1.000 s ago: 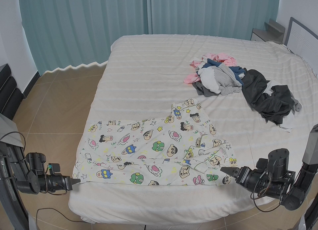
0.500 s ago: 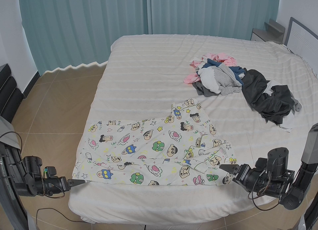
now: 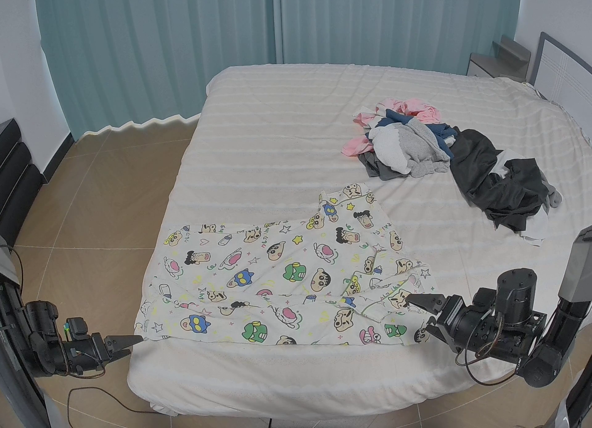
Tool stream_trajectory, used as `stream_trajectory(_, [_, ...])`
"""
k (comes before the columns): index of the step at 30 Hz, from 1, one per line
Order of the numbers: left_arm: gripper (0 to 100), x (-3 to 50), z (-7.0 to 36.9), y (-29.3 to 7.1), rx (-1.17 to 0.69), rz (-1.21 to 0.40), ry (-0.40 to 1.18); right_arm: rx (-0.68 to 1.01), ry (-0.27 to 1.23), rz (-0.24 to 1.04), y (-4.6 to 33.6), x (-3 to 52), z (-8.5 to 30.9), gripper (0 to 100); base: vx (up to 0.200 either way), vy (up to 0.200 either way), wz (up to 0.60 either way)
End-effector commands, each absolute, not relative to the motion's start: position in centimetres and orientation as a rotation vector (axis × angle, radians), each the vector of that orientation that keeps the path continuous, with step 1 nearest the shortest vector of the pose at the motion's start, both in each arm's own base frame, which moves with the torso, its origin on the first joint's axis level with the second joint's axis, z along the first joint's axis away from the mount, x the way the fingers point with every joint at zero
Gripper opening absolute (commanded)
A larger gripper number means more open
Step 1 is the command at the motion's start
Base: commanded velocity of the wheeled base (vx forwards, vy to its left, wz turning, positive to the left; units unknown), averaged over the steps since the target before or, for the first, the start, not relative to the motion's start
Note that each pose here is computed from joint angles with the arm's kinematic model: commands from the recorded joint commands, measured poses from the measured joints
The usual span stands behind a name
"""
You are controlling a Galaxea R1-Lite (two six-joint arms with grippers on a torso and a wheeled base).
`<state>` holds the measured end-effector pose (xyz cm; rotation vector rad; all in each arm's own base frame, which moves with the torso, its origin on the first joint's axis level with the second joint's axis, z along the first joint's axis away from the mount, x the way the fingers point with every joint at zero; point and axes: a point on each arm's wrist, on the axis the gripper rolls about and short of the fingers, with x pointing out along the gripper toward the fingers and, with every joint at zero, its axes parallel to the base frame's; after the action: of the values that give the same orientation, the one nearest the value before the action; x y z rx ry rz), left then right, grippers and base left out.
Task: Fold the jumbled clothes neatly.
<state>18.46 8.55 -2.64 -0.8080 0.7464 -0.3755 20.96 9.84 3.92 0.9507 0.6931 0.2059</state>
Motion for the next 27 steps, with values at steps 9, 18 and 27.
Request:
stream_trajectory(9, [100, 18.2, -3.4, 8.8, -0.775, -0.379, 0.738, 0.956, 0.692, 0.218, 11.9, 24.5, 4.5, 100, 0.000, 0.000, 0.00])
stream_trajectory(18, [100, 18.0, -3.9, 8.7, -0.735, -0.398, 0.744, 0.904, 0.796, 0.157, 13.7, 26.5, 1.1, 100, 0.000, 0.000, 0.00])
stream_trajectory(27, [100, 18.0, -4.0, 8.8, -0.733, -0.398, 0.742, 0.885, 0.825, 0.114, 14.0, 27.9, -1.6, 100, 0.000, 0.000, 0.00])
